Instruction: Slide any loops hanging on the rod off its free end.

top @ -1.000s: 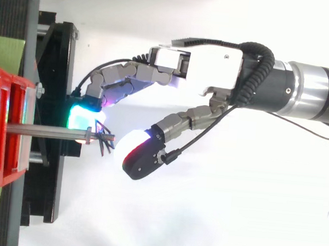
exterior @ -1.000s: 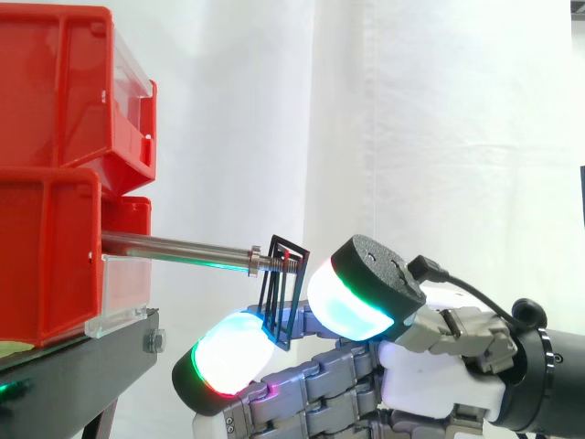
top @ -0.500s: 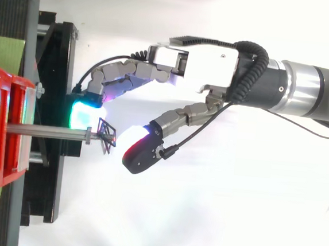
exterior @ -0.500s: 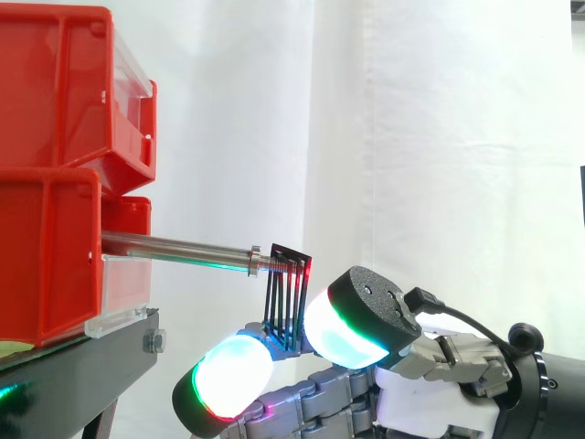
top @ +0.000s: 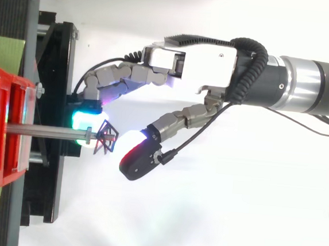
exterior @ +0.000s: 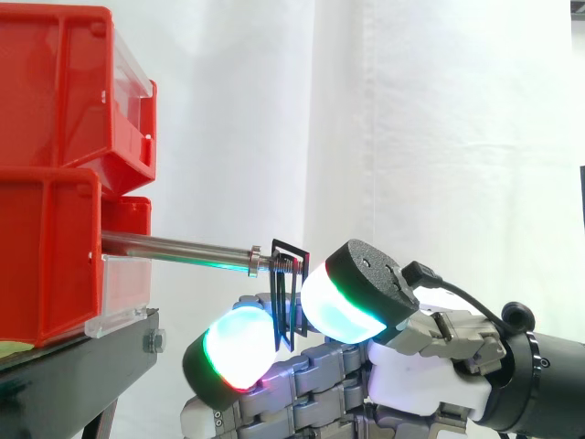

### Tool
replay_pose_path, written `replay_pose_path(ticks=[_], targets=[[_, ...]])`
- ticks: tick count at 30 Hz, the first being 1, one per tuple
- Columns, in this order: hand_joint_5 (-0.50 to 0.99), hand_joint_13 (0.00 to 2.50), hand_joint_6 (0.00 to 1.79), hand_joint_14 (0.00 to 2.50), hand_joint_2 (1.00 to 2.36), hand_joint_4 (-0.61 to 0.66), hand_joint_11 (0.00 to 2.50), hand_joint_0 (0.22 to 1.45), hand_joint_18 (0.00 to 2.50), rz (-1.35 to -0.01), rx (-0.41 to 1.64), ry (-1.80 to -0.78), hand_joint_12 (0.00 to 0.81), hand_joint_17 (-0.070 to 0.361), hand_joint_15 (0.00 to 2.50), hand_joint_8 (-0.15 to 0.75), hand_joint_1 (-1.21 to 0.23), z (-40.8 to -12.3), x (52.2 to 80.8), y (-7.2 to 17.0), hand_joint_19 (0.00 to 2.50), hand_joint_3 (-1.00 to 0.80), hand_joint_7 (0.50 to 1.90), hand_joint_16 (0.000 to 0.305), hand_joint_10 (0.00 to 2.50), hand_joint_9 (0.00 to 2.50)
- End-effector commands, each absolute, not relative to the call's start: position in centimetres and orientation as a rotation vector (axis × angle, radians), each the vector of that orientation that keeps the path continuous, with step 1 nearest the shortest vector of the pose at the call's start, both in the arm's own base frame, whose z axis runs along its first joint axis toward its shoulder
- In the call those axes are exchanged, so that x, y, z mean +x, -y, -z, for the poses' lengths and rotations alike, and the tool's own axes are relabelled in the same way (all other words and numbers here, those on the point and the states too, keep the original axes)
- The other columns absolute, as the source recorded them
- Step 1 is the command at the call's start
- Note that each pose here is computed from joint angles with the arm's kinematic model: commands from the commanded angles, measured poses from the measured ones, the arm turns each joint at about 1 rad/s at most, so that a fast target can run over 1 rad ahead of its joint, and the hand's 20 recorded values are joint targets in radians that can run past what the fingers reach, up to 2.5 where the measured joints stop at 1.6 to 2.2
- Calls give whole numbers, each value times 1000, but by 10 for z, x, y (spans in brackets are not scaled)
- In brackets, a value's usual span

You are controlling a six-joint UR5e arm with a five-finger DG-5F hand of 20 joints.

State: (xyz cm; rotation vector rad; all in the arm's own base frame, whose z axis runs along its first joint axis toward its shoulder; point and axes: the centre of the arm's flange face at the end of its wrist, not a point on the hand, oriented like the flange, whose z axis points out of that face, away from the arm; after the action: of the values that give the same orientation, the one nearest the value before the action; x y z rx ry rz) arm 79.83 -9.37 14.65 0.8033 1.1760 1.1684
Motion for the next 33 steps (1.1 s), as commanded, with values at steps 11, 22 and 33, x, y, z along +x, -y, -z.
replay_pose_path(ticks=[11,22,33], targets=[[-193,577,762,0,1013,199,104,630,643,-1170,800,-1178,330,109,4,302,-619,-147,798,99,333,-336,1105,48,3,685],[-209,597,839,0,1018,153,166,633,655,-1174,786,-1168,327,108,25,299,-664,-160,798,102,337,-250,1076,48,5,708],[-205,593,849,2,1020,122,187,631,649,-1117,810,-1266,328,108,23,299,-677,-164,788,102,345,-185,1099,48,6,721]])
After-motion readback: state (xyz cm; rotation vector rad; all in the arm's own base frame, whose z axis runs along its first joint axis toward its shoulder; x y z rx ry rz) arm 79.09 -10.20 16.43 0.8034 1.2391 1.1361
